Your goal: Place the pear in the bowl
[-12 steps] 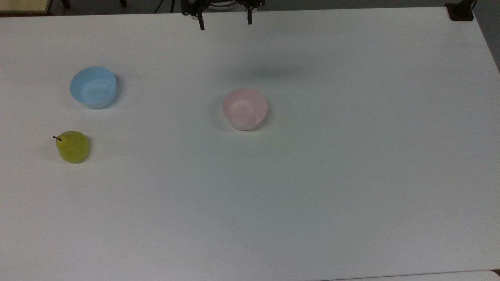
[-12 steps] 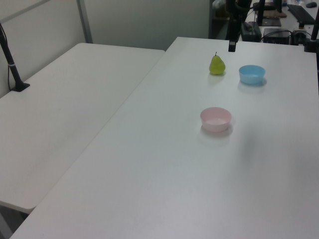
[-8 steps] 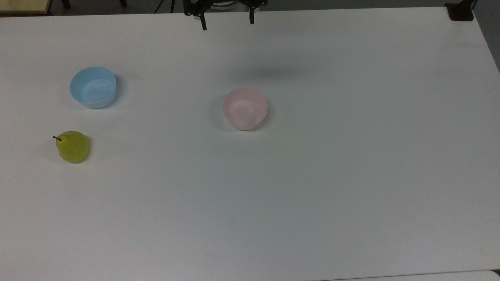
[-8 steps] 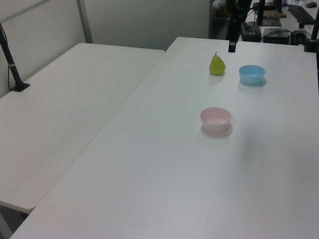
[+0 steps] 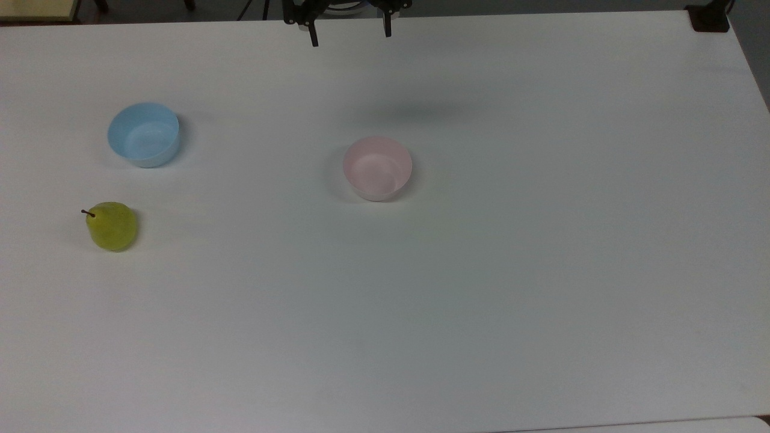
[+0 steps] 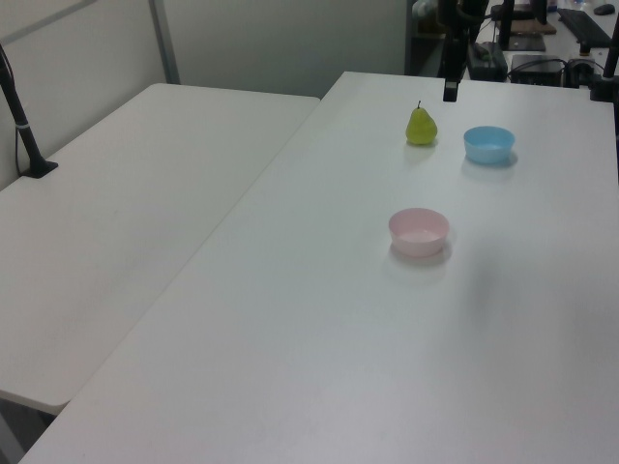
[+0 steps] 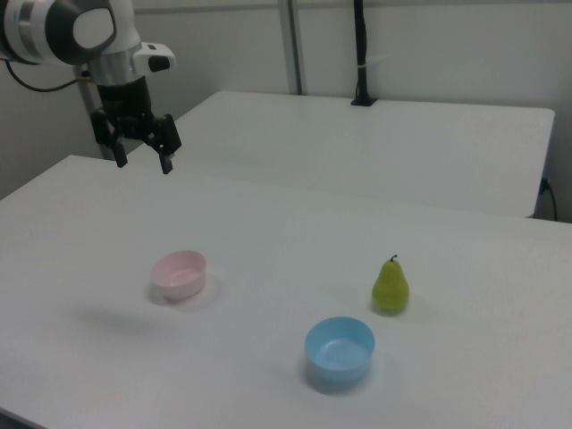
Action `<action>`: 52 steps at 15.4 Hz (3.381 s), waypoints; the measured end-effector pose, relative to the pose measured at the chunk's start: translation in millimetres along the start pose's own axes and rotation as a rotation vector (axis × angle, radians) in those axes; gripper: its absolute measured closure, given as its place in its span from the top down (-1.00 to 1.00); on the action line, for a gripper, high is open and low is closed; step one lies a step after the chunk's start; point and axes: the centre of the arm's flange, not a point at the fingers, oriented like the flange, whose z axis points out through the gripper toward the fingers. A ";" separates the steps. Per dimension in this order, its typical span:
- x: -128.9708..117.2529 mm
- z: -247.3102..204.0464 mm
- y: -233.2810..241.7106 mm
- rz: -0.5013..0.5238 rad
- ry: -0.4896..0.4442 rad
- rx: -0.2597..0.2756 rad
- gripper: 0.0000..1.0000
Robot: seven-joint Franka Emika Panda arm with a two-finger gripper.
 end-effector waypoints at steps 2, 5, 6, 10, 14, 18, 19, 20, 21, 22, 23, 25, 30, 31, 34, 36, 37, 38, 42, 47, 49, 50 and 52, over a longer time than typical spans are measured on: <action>0.0 0.0 0.0 0.000 0.000 0.000 1.00; -0.4 -0.4 7.2 0.005 0.001 0.000 1.00; -0.9 -0.7 14.4 0.002 0.001 -0.002 1.00; -5.1 0.0 65.3 -0.146 -0.004 -0.017 1.00; 2.7 7.2 156.5 -0.168 -0.008 -0.037 1.00; 21.8 50.6 234.9 -0.089 -0.005 -0.097 1.00; 24.5 60.5 249.4 -0.072 0.005 -0.105 1.00; 26.7 70.3 262.3 -0.057 0.013 -0.113 1.00; 29.4 79.9 273.8 -0.044 0.026 -0.122 1.00; 34.0 94.7 290.5 -0.028 0.052 -0.140 1.00; 38.2 103.5 299.9 -0.021 0.077 -0.156 1.00; 45.3 121.1 318.4 -0.007 0.129 -0.190 1.00; 55.8 187.7 356.3 0.018 0.187 -0.238 1.00; 57.2 195.9 358.1 0.017 0.189 -0.240 1.00; 59.2 215.8 360.3 0.015 0.178 -0.238 1.00; 59.4 226.3 361.3 0.006 0.162 -0.242 1.00; 59.8 230.9 361.8 0.002 0.158 -0.246 1.00; 60.3 234.5 362.2 -0.001 0.157 -0.249 1.00; 60.4 247.5 363.3 -0.012 0.138 -0.254 0.97; 58.3 255.6 370.0 -0.038 0.129 -0.295 0.30; 58.1 255.0 370.5 -0.037 0.130 -0.295 0.30; 58.1 253.1 370.8 -0.036 0.132 -0.297 0.30; 58.6 240.8 370.3 -0.035 0.147 -0.305 0.30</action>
